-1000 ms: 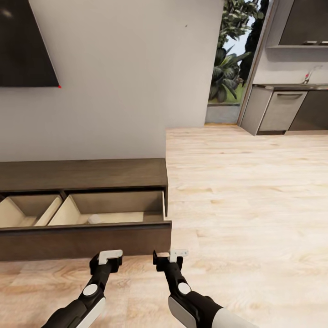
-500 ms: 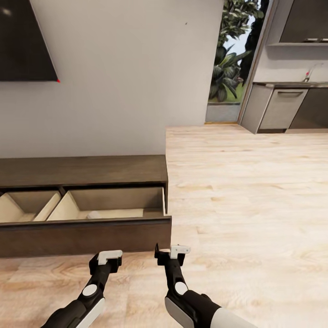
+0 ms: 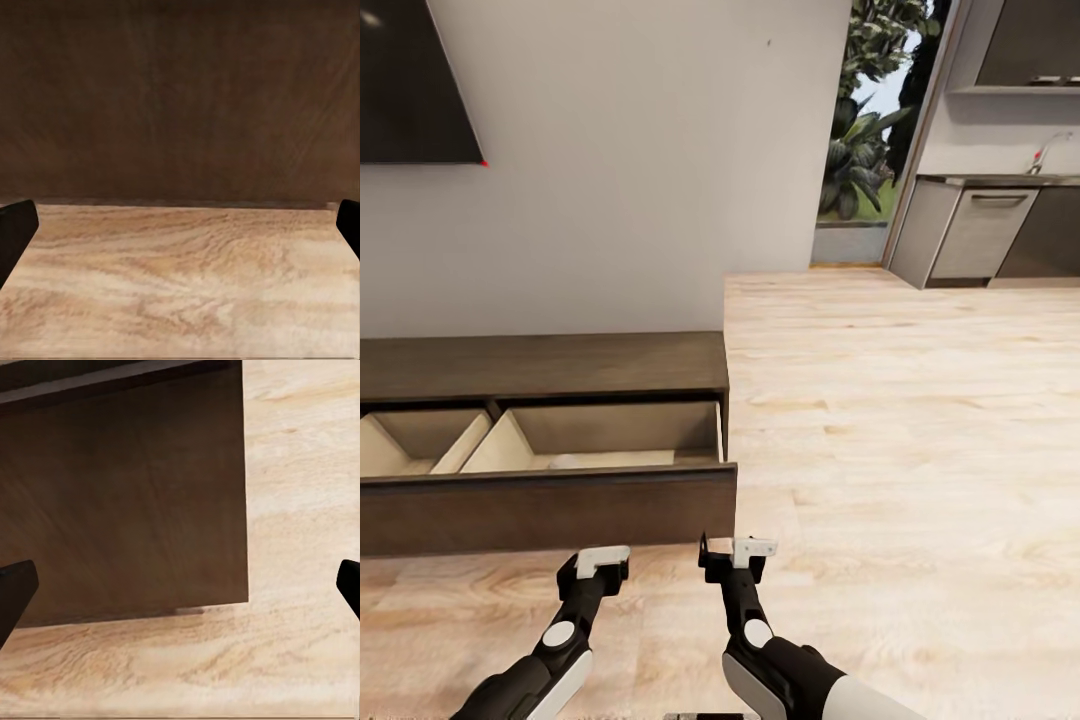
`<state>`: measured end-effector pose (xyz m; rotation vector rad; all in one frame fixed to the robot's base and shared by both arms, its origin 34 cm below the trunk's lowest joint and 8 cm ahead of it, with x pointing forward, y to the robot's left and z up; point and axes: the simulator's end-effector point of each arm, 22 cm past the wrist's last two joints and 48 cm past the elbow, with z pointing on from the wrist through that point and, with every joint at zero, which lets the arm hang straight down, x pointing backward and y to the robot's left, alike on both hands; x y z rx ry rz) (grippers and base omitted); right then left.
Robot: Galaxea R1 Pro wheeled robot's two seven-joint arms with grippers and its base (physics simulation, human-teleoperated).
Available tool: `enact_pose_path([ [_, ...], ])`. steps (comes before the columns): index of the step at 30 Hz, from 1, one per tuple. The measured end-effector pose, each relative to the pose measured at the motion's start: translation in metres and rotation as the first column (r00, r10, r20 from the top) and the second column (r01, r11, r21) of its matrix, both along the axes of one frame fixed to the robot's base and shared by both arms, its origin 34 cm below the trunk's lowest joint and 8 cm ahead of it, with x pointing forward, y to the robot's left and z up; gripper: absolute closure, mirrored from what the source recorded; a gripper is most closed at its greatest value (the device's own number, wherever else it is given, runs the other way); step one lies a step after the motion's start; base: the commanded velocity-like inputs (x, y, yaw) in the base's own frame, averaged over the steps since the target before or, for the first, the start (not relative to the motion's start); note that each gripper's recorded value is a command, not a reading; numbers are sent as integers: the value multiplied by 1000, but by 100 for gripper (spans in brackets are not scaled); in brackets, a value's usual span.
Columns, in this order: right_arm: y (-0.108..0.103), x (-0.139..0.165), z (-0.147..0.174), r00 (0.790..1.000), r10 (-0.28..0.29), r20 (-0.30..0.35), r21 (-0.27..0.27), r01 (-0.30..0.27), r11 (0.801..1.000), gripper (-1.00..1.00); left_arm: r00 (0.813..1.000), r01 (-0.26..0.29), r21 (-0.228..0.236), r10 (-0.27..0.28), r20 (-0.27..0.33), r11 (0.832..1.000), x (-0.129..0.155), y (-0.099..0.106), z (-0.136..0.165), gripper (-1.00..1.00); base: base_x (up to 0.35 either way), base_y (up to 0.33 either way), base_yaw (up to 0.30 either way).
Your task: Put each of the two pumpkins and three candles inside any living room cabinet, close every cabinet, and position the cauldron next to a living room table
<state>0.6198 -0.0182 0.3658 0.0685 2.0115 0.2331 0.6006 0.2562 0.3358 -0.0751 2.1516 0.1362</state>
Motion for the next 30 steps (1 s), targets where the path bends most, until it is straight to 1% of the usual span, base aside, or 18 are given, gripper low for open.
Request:
enact_pose_path([
  [6,-1,-4,-14,1000,1,-23,-3,-1,1000,-100,1000,-1,-2,1,-25,1000,-5,0,-13,-100,0,0,0],
  [12,-2,-4,-15,1000,1,-24,-5,-1,1000,-100,1000,1,-10,-1,-15,1000,-2,-3,-9,-100,4,0,0],
  [21,-3,-4,-15,1000,3,-23,-7,-3,1000,-100,1000,-1,-18,1,-15,1000,-1,-3,-8,-100,148,0,0],
  [27,-2,-4,-16,1000,5,-24,-9,-5,1000,-100,1000,-2,-17,2,-17,1000,-2,-2,-9,-100,261,0,0],
  [30,-2,-5,-17,1000,9,-29,-12,-10,1000,-100,1000,-5,-14,5,-18,1000,-2,-1,-10,-100,139,0,0],
])
